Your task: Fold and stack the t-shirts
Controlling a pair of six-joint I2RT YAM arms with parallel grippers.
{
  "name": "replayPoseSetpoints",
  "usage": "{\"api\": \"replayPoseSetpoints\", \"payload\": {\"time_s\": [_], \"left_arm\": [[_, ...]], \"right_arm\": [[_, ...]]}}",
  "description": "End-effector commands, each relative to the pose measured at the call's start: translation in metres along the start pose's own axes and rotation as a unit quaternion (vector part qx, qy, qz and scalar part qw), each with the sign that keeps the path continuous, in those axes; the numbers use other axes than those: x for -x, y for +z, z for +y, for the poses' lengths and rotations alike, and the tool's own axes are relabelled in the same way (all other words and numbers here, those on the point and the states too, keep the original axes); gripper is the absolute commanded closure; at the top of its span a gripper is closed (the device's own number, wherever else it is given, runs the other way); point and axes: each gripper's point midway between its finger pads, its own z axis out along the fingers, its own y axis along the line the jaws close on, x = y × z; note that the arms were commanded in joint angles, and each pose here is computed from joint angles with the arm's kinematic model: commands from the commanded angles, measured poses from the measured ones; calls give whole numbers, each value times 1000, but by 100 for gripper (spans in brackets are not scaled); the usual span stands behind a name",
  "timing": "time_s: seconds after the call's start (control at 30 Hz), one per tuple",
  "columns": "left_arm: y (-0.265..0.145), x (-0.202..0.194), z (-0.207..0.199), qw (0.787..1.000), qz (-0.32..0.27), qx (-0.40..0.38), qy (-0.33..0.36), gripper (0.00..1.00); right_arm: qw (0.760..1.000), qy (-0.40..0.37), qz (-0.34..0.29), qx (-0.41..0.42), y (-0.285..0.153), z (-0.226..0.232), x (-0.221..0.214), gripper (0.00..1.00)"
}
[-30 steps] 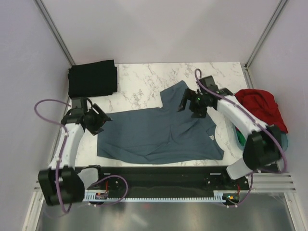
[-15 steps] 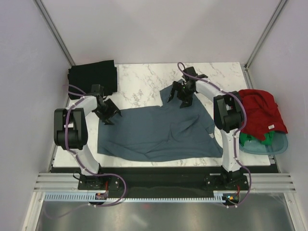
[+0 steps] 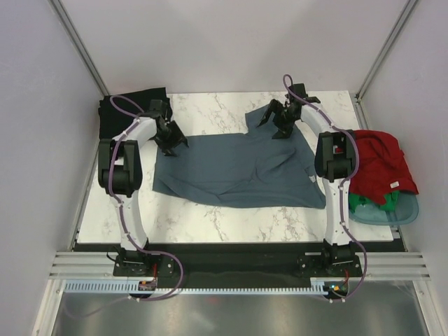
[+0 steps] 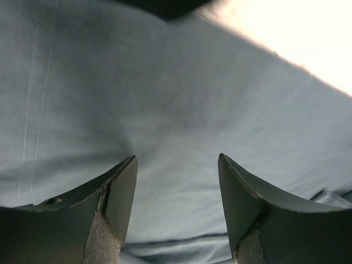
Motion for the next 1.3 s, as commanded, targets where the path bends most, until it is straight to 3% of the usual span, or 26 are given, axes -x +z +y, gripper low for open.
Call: {"api": "replayPoseSetpoints", "payload": {"time_s": [0.0,0.17,0.3,0.53,0.67,0.73,0.87,1.13,1.23,1.27], "left_arm": [[-64,22,-25,995,-72,-30,56,32],[-148,17,-18,986,-143,-24,83,31],[-169,-11,9,985,-156,-10,75,30],[-146,-60,50,991,-118,14,63,32],[-125,-72,66,992,-105,29,61,32],[-116,-73,69,993,-100,32,55,32],[-103,-75,81,993,-98,56,45,33],[-82,-76,101,990,-86,107,29,37],[-75,-72,105,988,-88,120,31,50],[-74,-70,105,988,-91,123,33,62]], "right_arm": [[999,-30,-6,-24,-2,-6,-2,3],[998,-47,-17,26,-44,32,-6,2],[996,-66,-35,45,-84,52,-12,2],[990,-102,-60,76,-170,61,-72,2],[992,-73,-20,98,-180,38,-138,2],[989,-81,-38,121,-198,42,-155,2],[989,-59,-18,132,-194,26,-199,2],[990,-70,-4,124,-193,18,-211,2],[990,-73,-2,121,-193,16,-212,2],[990,-73,-2,120,-192,15,-212,2]]}}
